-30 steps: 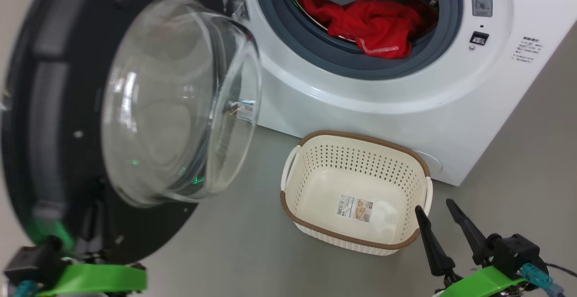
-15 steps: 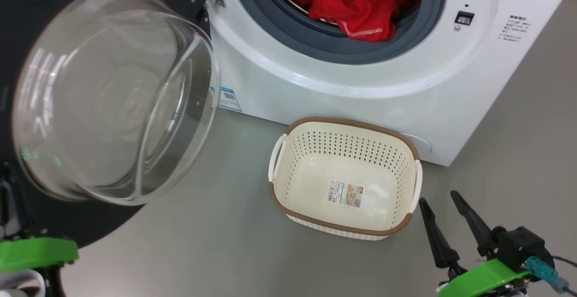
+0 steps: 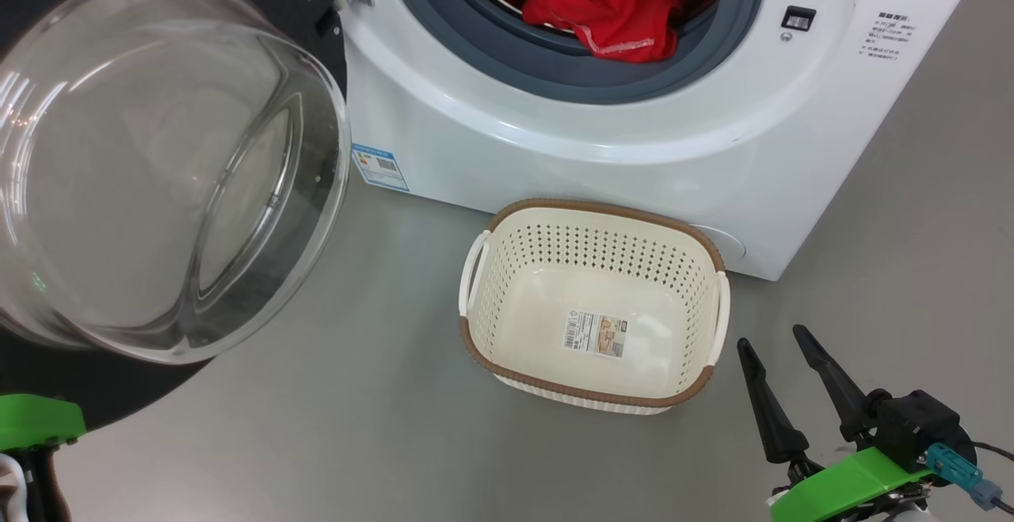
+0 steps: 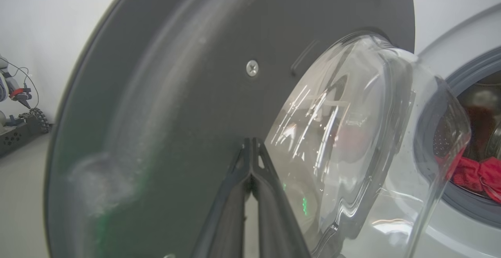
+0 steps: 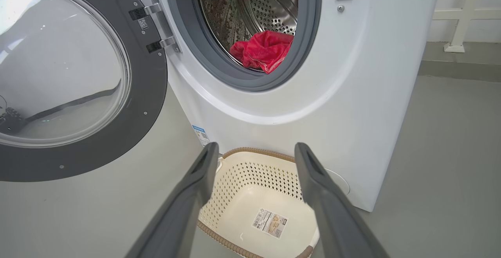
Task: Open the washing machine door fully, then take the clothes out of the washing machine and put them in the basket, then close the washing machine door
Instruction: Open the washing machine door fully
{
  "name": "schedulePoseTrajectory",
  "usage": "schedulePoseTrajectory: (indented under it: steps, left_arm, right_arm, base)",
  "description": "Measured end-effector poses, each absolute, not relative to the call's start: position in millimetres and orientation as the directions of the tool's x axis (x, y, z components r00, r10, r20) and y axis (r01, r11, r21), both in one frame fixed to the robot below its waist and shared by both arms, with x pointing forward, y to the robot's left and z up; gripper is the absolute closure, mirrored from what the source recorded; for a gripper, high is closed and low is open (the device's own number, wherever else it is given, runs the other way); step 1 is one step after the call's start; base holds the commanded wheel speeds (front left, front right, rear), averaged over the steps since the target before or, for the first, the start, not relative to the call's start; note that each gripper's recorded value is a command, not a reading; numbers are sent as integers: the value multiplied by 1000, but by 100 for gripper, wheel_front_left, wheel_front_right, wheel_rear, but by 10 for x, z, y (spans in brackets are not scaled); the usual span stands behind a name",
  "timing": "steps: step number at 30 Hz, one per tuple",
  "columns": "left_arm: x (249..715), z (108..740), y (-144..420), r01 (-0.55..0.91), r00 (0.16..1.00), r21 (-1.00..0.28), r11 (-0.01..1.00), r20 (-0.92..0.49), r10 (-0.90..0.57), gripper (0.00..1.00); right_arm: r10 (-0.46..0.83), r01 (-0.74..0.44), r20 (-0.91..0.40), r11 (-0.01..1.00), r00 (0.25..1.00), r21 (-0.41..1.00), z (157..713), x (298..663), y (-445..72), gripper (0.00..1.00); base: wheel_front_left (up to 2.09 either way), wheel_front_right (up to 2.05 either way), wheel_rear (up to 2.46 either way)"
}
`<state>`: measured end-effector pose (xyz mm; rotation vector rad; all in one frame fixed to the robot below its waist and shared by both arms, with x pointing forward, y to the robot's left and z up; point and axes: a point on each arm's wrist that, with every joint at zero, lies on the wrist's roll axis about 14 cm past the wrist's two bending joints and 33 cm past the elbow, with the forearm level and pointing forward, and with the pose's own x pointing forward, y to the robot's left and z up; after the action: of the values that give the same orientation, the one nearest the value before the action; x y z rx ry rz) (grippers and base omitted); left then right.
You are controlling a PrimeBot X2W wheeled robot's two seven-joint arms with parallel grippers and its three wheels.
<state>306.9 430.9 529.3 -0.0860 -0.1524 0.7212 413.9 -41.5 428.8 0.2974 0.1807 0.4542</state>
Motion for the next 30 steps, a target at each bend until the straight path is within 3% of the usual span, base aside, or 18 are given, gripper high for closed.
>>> schedulePoseTrajectory:
  steps: [14,17,19,22,25,28,30]
  left_arm:
    - [2926,5126,4022,-599,785,-157,785,74,615,97]
    - [2865,5100,3947,-588,791,-179,789,73,607,78]
    - [2837,5087,3895,-578,798,-188,794,72,598,74]
    - [2843,5056,3806,-557,813,-198,806,66,578,57]
    - [2880,5015,3652,-519,838,-219,826,59,543,51]
    - [2924,4968,3499,-480,864,-228,847,47,502,3]
    - [2971,4927,3388,-451,881,-235,861,37,471,0]
  right_arm:
    - [470,-432,-58,849,881,305,4498,4057,-359,0]
    - [470,-436,-48,848,881,302,4543,4035,-354,0]
    - [466,-434,-42,850,884,299,4570,4027,-370,0]
    - [459,-429,-37,853,888,296,4590,4021,-397,0]
    - [446,-418,-31,859,895,295,4616,4010,-442,0]
    - [429,-403,-26,866,903,295,4640,3997,-498,0]
    - [415,-390,-24,872,910,295,4650,3989,-545,0]
  base:
    - [0,0,0]
    - [0,0,0]
    - [0,0,0]
    - [0,0,0]
    - [0,0,0]
    - [0,0,0]
    - [0,0,0]
